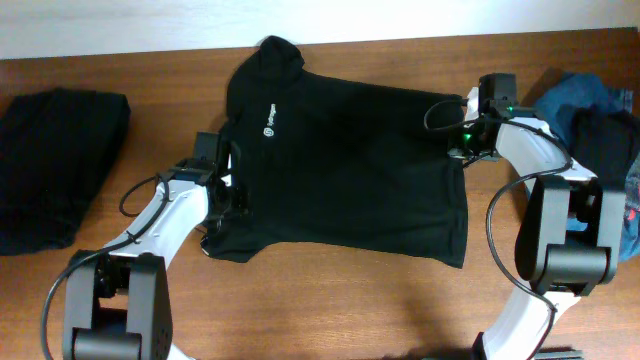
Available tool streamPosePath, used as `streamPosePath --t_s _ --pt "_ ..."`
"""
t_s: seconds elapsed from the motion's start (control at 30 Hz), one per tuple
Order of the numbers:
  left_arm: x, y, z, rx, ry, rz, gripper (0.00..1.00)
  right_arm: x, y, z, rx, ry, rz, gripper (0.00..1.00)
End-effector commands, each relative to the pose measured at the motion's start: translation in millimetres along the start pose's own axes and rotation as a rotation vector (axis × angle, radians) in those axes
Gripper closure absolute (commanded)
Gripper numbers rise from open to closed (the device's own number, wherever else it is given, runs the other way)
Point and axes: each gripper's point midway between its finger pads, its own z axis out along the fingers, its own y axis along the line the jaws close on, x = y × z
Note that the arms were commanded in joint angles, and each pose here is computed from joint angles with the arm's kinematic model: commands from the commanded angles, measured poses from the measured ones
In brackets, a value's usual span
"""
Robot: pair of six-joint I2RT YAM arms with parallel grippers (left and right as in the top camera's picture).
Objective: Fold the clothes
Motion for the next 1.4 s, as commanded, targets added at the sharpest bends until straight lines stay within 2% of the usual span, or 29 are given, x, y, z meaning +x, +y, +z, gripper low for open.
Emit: streamPosePath --t_s 0.0,0.1,0.33,0.37,0.4,0.43,0.5,0.53,0.57,0.7,0.9,1.07,1.1,1.17,1.27,1.37 --pt "4 2 5 -0.015 0.012 -0.004 0.3 -13 -13 -4 0.058 -0.023 -0.116 0.96" --pt "4 2 5 -0.015 0.012 -0.004 0.3 -22 -27 -11 0.147 -0.039 -0.122 0.96" --pt "3 2 5 -0.016 0.007 -0.005 0.3 -29 -39 -17 0.219 -0.049 -0.141 0.94" --pt "2 2 5 -0.015 0.004 -0.005 0.3 -29 -39 -17 0.223 -0.049 -0.141 0.87" --pt "1 2 5 -0.015 0.002 -0.005 0.3 -29 -40 -17 0.227 -0.049 -0.14 0.63" --pt "1 1 5 -0.014 0.0 -0.005 0.3 -29 -41 -18 0.233 -0.049 -0.139 0.51" --pt "-1 1 5 -0.013 -0.007 -0.005 0.3 -29 -45 -19 0.257 -0.049 -0.135 0.36" --pt "-2 1 5 -0.012 -0.01 -0.005 0.3 -29 -47 -19 0.269 -0.049 -0.132 0.19" --pt "-3 0 5 -0.01 -0.017 -0.005 0.3 -30 -48 -20 0.273 -0.05 -0.131 0.13" --pt "-18 -4 1 0.004 -0.067 -0.006 0.3 -39 -40 -29 0.24 -0.064 -0.127 0.12" --pt "-53 -13 -26 0.024 -0.145 0.018 0.3 -55 6 -71 0.05 -0.045 -0.153 0.12" --pt "-66 -16 -40 0.029 -0.164 0.021 0.3 -46 40 -100 -0.056 0.027 -0.159 0.12" --pt "-66 -15 -40 0.028 -0.164 0.019 0.25 -42 45 -101 -0.071 0.043 -0.143 0.12" --pt "-66 -13 -40 0.027 -0.164 0.014 0.21 -31 55 -101 -0.1 0.083 -0.127 0.12" --pt "-69 -7 -40 0.022 -0.17 -0.002 0.18 -15 70 -97 -0.137 0.136 -0.139 0.23" --pt "-75 2 -41 0.02 -0.187 -0.025 0.16 1 81 -89 -0.145 0.183 -0.16 0.26"
